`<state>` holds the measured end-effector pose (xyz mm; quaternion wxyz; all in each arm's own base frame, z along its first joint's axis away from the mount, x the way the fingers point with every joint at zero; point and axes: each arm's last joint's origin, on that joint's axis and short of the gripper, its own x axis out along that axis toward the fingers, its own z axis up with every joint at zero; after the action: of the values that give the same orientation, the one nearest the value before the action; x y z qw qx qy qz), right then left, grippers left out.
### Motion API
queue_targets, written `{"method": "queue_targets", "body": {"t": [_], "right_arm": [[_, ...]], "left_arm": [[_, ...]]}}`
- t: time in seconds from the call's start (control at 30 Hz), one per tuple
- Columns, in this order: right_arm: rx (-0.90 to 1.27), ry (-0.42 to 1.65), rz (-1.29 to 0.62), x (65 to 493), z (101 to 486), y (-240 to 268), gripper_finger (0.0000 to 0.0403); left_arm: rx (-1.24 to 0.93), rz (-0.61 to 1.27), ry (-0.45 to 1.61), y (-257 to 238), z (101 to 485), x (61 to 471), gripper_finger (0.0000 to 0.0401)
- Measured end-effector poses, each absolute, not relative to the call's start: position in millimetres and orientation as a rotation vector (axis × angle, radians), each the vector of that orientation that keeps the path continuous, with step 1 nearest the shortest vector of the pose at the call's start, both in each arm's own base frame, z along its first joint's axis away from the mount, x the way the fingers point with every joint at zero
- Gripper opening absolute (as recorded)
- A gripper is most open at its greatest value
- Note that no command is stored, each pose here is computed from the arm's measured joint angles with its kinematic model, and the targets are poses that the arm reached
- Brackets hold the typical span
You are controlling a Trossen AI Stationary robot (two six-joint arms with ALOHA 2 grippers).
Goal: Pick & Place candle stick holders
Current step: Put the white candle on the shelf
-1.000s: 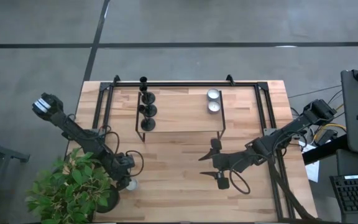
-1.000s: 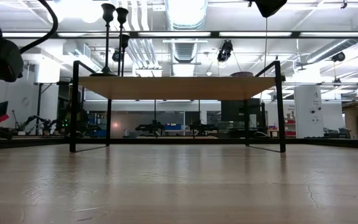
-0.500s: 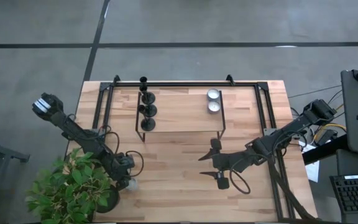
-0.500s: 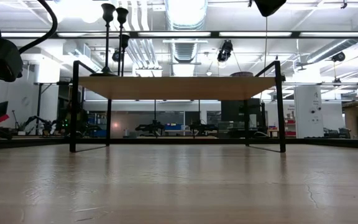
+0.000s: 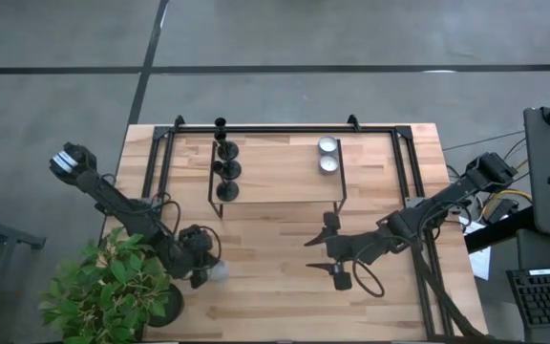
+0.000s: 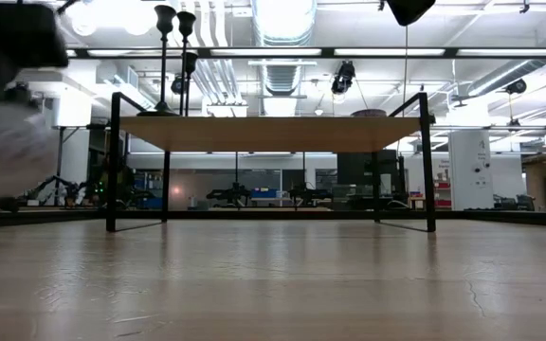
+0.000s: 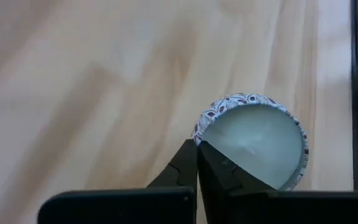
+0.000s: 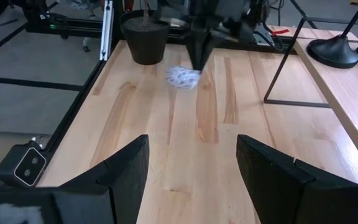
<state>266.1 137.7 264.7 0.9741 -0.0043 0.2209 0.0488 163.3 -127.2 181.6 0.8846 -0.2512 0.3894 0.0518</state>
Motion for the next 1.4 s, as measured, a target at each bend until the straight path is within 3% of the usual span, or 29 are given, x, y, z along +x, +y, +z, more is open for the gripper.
{"method": "queue_targets", "body": {"t": [0.2,0.73,1.23,1.4], "right_arm": [[-0.052,0.477,0.163,273,255,141,0.0233],[-0.227,0.533,0.301,314,240,165,0.0232],[-0.132,0.609,0.274,293,228,163,0.0233],[-0.134,0.616,0.273,291,226,162,0.0233]], "left_arm": [[-0.505,0.200,0.670,-126,200,177,0.0000],[-0.390,0.224,0.660,-129,233,252,0.0000],[-0.316,0.385,0.645,-76,296,291,0.0000],[-0.313,0.353,0.618,-64,315,297,0.0000]]}}
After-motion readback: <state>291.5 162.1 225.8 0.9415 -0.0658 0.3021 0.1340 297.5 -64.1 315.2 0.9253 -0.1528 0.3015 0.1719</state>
